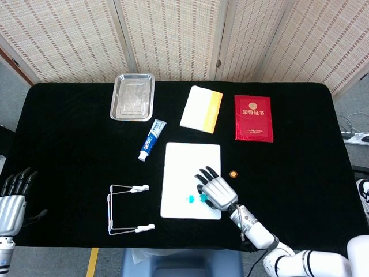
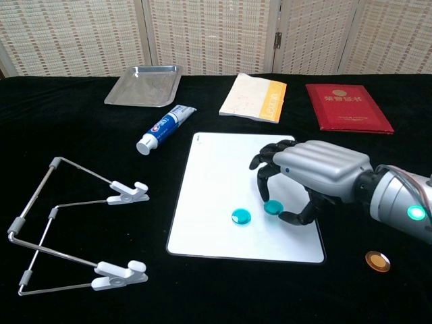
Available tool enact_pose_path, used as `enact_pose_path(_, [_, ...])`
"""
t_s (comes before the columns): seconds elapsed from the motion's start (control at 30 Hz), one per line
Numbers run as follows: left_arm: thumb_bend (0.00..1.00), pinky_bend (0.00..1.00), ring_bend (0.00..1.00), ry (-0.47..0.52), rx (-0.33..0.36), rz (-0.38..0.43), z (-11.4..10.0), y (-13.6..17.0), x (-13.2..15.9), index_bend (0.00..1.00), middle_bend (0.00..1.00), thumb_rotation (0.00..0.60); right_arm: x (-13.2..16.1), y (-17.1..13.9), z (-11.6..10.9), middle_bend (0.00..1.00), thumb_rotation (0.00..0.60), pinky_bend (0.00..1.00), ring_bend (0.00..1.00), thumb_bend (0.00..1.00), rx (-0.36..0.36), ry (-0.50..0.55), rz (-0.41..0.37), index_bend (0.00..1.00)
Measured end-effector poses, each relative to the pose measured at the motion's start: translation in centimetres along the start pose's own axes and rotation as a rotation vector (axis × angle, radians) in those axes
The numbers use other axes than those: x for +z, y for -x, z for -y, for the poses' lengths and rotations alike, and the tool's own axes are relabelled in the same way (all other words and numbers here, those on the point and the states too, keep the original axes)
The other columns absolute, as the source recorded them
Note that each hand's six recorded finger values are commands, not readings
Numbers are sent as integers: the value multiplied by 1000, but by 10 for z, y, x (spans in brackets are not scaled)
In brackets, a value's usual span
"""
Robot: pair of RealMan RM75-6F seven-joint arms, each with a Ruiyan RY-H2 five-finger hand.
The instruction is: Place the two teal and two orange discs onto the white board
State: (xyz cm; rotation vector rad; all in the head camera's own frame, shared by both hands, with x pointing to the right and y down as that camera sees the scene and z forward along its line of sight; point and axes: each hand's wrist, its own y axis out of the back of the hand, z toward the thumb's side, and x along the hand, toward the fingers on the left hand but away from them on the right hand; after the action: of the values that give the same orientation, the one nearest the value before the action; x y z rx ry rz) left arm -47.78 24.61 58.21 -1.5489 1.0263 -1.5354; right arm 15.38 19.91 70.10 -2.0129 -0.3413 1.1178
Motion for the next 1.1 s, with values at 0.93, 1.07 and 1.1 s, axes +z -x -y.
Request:
enact_pose_path(0.93, [165, 0, 2, 7, 6, 12, 1, -4, 2, 18, 0, 600, -38, -53, -18, 174, 600, 0, 10, 399, -86, -1, 75, 372])
enact_pose_path(1.07, [165, 0, 2, 7, 7, 21, 1, -5, 6, 18, 0, 600, -48, -85, -13, 175, 600, 0, 8, 400, -93, -3, 88, 387])
enact_pose_path(1.1, [165, 0, 1, 7, 7, 24, 0, -5, 7, 18, 0, 600, -48, -92, -11, 174, 600, 0, 8, 400, -94, -1, 88, 387])
